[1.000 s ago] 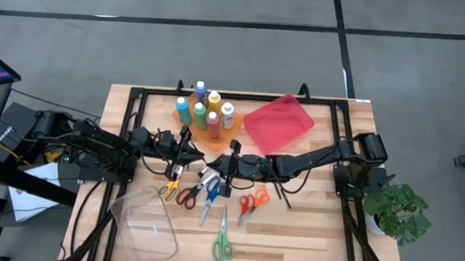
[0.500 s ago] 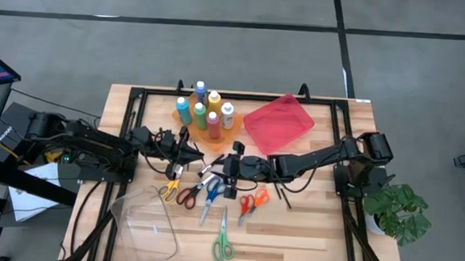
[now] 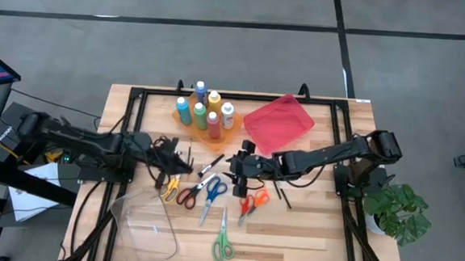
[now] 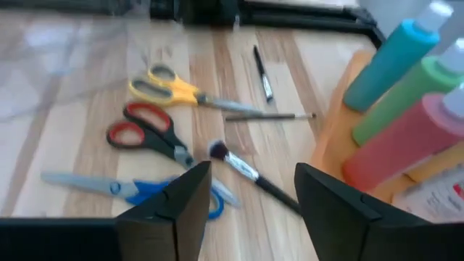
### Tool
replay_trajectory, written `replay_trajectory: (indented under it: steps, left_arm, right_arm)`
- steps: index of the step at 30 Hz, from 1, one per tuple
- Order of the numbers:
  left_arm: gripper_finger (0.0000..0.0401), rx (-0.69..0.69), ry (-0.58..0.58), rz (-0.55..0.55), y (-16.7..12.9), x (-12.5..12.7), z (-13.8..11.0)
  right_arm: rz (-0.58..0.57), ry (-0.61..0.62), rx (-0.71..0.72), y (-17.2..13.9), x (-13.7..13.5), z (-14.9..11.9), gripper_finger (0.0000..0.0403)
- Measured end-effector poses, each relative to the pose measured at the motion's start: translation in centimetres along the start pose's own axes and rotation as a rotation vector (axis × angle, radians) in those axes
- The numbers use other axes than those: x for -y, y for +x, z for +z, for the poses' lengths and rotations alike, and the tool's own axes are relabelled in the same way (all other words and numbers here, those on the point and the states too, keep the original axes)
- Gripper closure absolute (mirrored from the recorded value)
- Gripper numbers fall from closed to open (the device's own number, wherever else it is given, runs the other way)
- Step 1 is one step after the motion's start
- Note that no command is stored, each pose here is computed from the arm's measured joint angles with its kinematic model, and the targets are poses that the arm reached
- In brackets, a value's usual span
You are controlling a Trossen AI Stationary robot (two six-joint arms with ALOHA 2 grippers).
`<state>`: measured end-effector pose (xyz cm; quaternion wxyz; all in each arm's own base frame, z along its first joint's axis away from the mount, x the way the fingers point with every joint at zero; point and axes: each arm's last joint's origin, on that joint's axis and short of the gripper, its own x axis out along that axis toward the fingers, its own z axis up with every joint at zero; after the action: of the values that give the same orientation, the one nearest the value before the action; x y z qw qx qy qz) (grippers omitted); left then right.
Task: Pick & Place Paint Supplies
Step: Put the makeup brush into the transparent bin
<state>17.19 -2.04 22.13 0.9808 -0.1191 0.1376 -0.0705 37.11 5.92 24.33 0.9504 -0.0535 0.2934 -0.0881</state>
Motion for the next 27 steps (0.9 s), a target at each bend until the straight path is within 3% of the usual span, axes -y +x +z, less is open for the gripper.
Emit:
replay_trajectory:
  steps: [7,17,22,27]
  left_arm:
    - [0.0393,-0.319,-0.033,-0.060,-0.4,3.8,-0.2]
    - [0.0393,-0.431,0.100,-0.278,-1.4,10.4,-0.3]
    - [0.0393,-0.459,0.132,-0.321,-1.9,12.6,-0.9]
    - [0.0389,-0.597,0.147,-0.272,-2.0,13.6,-3.2]
  right_arm:
    - [-0.013,-0.009,-0.050,0.2,0.4,-0.6,0.0223]
    - [-0.020,-0.009,-0.065,0.3,0.7,-0.8,0.0239]
    - [-0.022,-0.008,-0.066,0.4,0.8,-0.8,0.0243]
    - [-0.024,0.010,-0.068,0.4,0.9,-0.8,0.0244]
